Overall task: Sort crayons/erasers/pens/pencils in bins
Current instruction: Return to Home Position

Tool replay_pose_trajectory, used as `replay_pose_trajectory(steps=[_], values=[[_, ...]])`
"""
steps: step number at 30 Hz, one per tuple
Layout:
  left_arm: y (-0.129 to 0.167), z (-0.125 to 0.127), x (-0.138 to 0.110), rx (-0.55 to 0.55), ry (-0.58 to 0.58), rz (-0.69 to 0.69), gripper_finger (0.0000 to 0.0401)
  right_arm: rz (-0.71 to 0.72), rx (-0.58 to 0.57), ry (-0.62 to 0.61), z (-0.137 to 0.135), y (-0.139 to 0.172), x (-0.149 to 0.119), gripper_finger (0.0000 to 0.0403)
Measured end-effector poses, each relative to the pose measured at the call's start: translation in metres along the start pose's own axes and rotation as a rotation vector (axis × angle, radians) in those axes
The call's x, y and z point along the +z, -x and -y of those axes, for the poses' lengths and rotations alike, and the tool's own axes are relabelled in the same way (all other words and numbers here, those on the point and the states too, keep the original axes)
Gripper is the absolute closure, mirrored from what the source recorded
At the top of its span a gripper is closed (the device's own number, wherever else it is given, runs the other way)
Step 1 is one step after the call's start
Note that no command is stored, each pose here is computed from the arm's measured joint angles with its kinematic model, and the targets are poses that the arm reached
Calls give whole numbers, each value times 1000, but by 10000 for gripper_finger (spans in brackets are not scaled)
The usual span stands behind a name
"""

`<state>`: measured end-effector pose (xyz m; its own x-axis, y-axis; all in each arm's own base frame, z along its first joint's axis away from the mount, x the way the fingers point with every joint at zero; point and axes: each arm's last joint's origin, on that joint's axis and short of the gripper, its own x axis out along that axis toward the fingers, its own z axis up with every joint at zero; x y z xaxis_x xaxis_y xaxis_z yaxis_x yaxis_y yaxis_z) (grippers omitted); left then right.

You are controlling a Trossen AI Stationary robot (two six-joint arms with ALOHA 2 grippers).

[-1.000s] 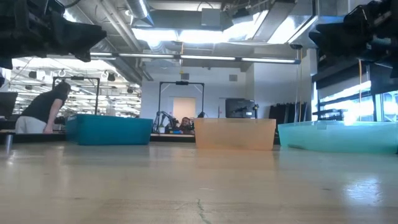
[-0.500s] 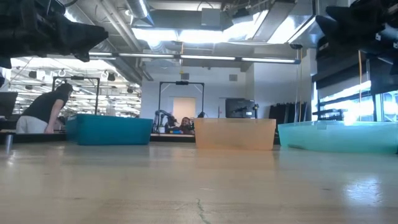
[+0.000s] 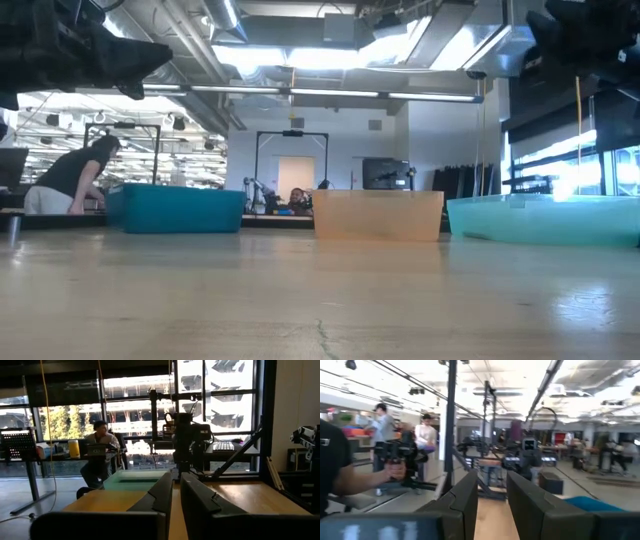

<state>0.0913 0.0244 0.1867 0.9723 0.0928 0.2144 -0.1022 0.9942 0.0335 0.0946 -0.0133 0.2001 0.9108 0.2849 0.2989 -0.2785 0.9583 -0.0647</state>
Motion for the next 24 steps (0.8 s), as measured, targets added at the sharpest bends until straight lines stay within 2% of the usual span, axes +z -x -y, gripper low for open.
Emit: replay_pose_trajectory(steps=[8, 14, 20, 24], values=[[0, 1, 1, -20, 5, 8, 398, 51, 106, -45, -11, -6, 3, 295], [0, 0, 7, -1, 33, 1, 400, 27, 139, -205, -14, -8, 2, 295], [0, 0, 6, 11, 35, -18, 399, -2, 225, -205, -16, -6, 0, 295], [0, 0, 2, 9, 37, 15, 400, -17, 188, -144, -15, -5, -2, 295]])
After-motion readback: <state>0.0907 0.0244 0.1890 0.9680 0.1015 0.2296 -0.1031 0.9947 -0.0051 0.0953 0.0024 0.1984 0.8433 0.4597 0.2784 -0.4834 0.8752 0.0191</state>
